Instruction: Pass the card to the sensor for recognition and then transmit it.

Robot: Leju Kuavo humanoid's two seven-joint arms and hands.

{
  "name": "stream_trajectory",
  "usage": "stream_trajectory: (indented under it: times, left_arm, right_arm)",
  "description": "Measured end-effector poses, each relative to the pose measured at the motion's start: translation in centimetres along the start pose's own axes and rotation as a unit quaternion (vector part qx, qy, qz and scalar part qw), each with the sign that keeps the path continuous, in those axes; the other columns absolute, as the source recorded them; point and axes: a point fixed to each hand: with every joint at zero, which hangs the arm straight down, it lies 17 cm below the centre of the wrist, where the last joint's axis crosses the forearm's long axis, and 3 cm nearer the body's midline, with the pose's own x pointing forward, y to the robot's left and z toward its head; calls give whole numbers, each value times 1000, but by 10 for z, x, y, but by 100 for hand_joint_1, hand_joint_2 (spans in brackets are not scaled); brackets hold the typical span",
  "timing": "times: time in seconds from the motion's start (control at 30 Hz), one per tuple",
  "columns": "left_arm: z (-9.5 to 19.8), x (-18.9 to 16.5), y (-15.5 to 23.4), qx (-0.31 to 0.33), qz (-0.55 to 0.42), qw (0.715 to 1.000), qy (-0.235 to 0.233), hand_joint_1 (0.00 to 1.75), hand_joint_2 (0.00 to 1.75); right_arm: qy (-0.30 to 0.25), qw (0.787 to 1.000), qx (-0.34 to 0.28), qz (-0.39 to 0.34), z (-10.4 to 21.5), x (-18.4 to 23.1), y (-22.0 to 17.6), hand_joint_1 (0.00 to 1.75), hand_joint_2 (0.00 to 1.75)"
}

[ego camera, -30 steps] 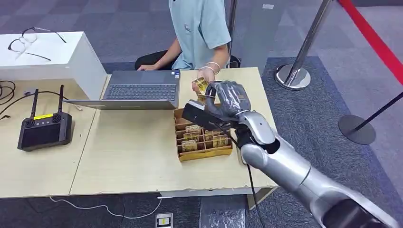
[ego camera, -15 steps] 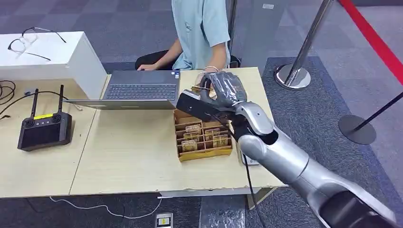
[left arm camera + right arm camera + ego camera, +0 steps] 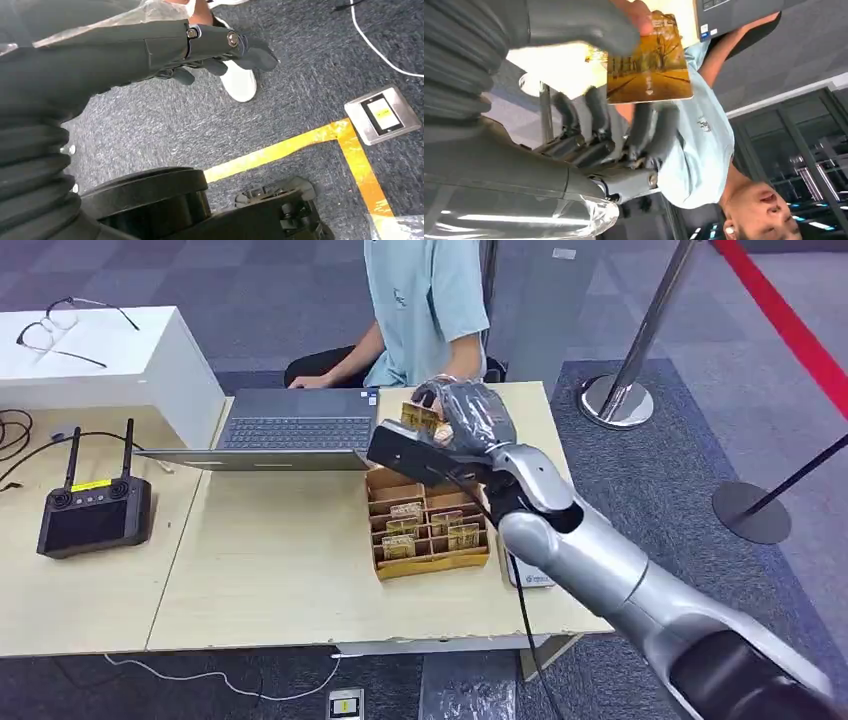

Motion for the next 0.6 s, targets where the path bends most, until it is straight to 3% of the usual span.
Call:
stream_trajectory:
  times: [0.33,0.6]
  left_arm:
    - [1,2,-3,-1,3,1000,0,0,175]
    - [2,1,-3,-1,5,1000,1,0,175]
  right_arm:
    - [-1,1000,-11,-11,-1,0,-5,0,175]
    - [-16,999,-17,23,2,10,-8,0,175]
